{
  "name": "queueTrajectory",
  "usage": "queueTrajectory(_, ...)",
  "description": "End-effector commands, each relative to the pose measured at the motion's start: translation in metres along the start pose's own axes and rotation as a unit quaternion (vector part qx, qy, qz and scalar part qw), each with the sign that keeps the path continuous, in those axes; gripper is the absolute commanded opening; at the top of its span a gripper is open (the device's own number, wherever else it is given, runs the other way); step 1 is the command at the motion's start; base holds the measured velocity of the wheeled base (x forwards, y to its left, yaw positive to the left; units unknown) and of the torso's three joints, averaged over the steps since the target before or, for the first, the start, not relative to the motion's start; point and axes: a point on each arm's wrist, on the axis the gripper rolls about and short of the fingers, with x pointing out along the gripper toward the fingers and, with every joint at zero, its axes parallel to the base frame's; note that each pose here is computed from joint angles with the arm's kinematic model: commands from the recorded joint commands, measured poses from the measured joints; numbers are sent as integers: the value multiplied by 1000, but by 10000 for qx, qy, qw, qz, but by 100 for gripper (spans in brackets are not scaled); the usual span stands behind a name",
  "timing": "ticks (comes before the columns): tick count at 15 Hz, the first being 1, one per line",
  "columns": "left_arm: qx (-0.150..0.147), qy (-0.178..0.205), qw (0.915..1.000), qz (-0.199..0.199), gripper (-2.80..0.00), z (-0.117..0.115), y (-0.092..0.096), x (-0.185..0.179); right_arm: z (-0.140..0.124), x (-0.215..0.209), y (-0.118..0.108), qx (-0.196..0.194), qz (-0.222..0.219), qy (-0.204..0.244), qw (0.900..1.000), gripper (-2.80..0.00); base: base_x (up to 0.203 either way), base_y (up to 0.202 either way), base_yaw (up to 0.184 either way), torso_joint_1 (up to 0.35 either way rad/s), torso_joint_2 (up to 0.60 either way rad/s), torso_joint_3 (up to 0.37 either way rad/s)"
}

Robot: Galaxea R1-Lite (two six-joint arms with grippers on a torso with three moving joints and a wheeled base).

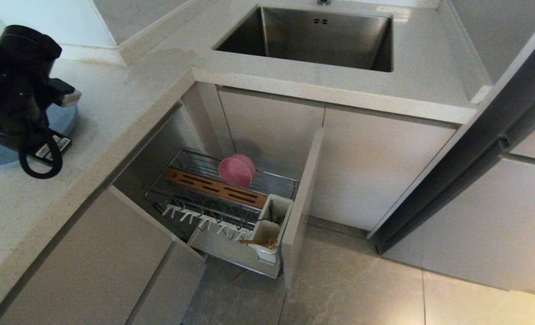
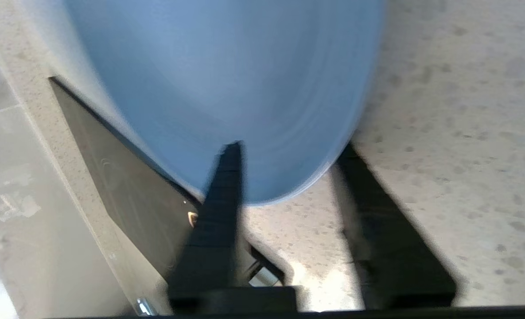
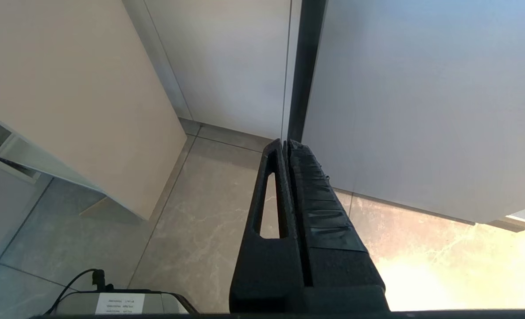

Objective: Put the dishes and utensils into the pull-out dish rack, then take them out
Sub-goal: Take the plate out of the cupboard, then take the bowl out of the cupboard

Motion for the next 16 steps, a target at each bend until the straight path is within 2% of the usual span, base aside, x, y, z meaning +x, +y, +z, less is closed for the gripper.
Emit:
queueTrajectory(1, 12, 1, 10000, 11, 0, -1, 1, -1, -2, 1, 0, -1, 2, 36, 10000, -280, 0, 0, 0, 0, 0, 0)
queueTrajectory(6, -136, -172, 9997, 72, 0, -3, 8, -11, -2, 1, 0, -1, 2, 41, 10000, -280, 0, 0, 0, 0, 0, 0)
queueTrajectory(8, -261, -317, 9991, 115, 0, -9, 17, -24, -2, 1, 0, -1, 2, 36, 10000, -280, 0, 0, 0, 0, 0, 0)
queueTrajectory(12, -603, -719, 9953, 238, 0, -29, 40, -60, -3, 1, 0, -1, 2, 44, 10000, -280, 0, 0, 0, 0, 0, 0)
queueTrajectory(15, -922, -1145, 9887, 284, 0, -51, 59, -94, -2, 1, 0, -1, 2, 41, 10000, -280, 0, 0, 0, 0, 0, 0)
queueTrajectory(16, -1033, -1277, 9861, 266, -280, -59, 64, -103, -2, 1, 0, -1, 2, 39, 10000, -280, 0, 0, 0, 0, 0, 0)
